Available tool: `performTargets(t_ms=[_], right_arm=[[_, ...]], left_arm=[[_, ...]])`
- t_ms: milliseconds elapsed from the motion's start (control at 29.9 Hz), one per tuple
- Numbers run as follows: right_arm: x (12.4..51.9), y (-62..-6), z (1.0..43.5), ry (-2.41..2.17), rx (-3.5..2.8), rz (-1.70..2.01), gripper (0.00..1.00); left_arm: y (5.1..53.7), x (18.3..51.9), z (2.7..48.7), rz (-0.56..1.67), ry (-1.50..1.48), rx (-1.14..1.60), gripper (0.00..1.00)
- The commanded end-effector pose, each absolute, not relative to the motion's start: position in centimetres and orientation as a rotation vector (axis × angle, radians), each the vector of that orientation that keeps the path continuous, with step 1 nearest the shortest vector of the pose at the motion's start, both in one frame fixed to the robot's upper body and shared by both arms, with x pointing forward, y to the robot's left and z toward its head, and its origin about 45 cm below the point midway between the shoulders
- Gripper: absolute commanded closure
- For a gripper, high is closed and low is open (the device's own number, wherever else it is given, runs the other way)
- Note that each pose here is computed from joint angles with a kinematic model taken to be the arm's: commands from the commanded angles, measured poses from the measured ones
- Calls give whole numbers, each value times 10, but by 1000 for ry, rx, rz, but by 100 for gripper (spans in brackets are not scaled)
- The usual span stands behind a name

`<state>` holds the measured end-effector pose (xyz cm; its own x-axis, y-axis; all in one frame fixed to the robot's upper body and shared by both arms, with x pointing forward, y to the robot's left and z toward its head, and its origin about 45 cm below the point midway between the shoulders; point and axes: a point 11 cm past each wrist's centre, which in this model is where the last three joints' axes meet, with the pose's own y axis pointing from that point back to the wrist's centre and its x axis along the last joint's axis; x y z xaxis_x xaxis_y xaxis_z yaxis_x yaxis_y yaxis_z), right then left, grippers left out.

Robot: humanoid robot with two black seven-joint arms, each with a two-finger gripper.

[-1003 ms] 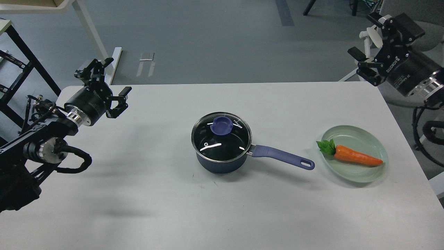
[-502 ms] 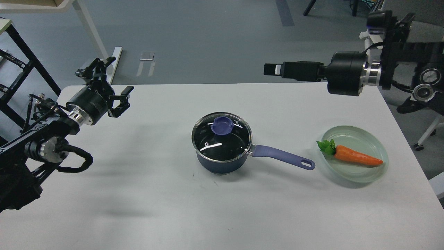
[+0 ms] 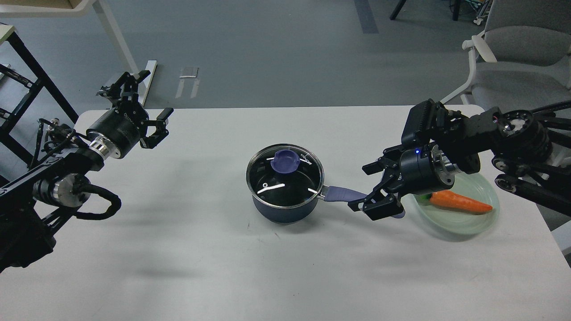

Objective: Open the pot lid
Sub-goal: 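Lower the right gripper onto the lavender saucepan handle and grasp it, then move the left gripper over the saucepan toward the blue lid knob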

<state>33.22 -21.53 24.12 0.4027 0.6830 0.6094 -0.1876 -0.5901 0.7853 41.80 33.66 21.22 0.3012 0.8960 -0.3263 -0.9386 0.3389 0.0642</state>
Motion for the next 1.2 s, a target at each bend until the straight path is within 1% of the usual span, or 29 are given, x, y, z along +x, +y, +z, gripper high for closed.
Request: performTargets(t_ms=[0, 334, 569, 635, 769, 836, 970, 1171], right_arm=[[327, -221, 228, 442, 1819, 1274, 0], [328, -232, 214, 415, 1822, 1250, 2], [330, -236, 208, 398, 1821, 1243, 10], [330, -237, 205, 395, 1824, 1237, 15], [330, -234, 201, 398, 1833, 1229, 29], [330, -235, 199, 397, 1835, 1227, 32], [330, -235, 198, 397, 1836, 1225, 35], [331, -238, 196, 391, 1832, 1214, 45]], left_arm=[[336, 418, 212, 1221, 330, -150, 1], [329, 417, 216, 1203, 328, -158, 1], [330, 418, 217, 1216, 318, -168, 1], [331, 418, 217, 1218, 318, -168, 1], [330, 418, 217, 1217, 318, -167, 1], [328, 418, 218, 1212, 319, -169, 1], [324, 417, 219, 1200, 318, -170, 1], [320, 416, 219, 1174, 273, -125, 1]])
